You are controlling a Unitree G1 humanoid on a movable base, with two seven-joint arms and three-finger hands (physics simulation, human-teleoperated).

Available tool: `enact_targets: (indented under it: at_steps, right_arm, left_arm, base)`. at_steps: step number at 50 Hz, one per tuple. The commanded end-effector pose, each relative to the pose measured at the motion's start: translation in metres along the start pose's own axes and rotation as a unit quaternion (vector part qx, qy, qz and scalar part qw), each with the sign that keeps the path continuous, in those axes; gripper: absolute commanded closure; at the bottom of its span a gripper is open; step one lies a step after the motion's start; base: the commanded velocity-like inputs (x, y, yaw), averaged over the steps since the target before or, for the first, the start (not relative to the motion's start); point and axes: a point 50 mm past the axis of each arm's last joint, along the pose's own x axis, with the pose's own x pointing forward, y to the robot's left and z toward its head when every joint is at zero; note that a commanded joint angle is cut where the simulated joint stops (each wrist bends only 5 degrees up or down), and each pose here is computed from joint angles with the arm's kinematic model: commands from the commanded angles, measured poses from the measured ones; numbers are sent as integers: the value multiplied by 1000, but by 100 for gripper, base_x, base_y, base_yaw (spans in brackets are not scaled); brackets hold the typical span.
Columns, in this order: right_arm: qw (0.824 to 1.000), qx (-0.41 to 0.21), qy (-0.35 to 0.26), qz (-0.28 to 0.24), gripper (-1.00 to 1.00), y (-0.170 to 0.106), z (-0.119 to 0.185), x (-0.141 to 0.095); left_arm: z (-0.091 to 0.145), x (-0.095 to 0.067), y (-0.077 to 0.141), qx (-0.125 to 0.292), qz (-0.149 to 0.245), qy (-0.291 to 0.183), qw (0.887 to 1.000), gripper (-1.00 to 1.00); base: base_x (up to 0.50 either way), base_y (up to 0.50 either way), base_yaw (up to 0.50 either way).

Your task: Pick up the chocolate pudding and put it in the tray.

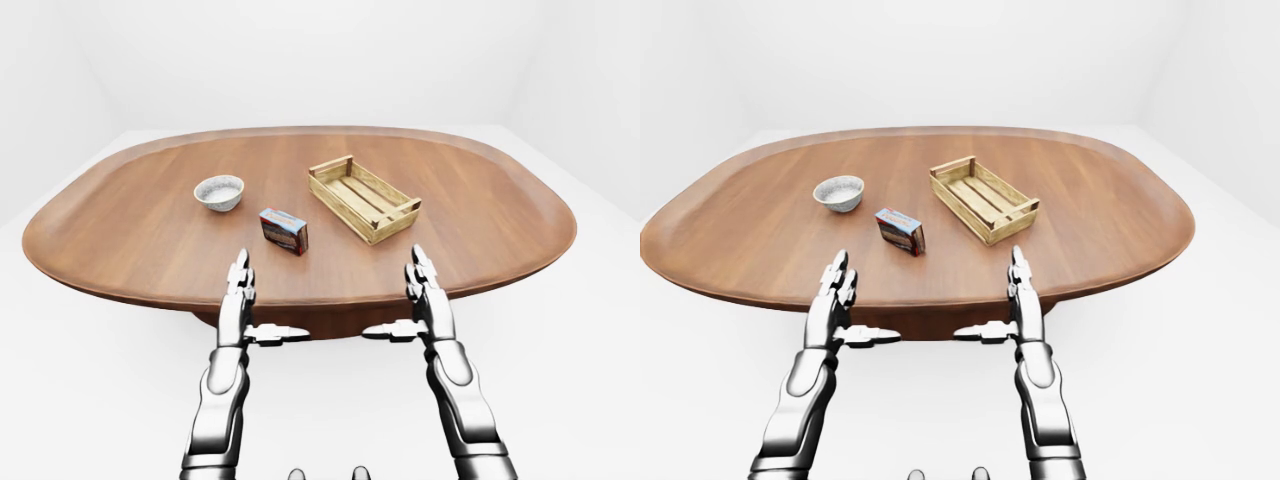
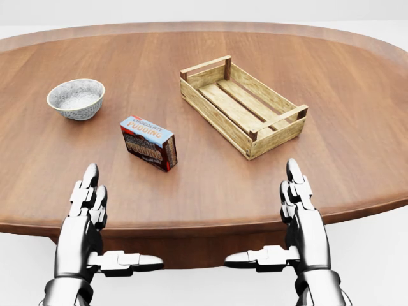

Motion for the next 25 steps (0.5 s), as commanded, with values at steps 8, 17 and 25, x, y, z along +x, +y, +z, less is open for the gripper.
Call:
enact_targets:
  at_steps: [8, 17, 25]
  right_arm:
    - [1000, -4, -11, 4, -100, -6, 3, -1]
    - [1000, -10, -12, 6, -100, -5, 2, -1]
    - [1000, -9, -12, 6, -100, -6, 2, -1]
  left_arm:
    - [-1, -1, 7, 3, -2, 0, 1000, -100]
    - [-2, -1, 6, 8, -4, 0, 1000, -100]
    - [-3, -1, 6, 11, -4, 3, 1000, -100]
  base:
    - [0, 0, 0]
    - [0, 0, 0]
    - [0, 24, 0]
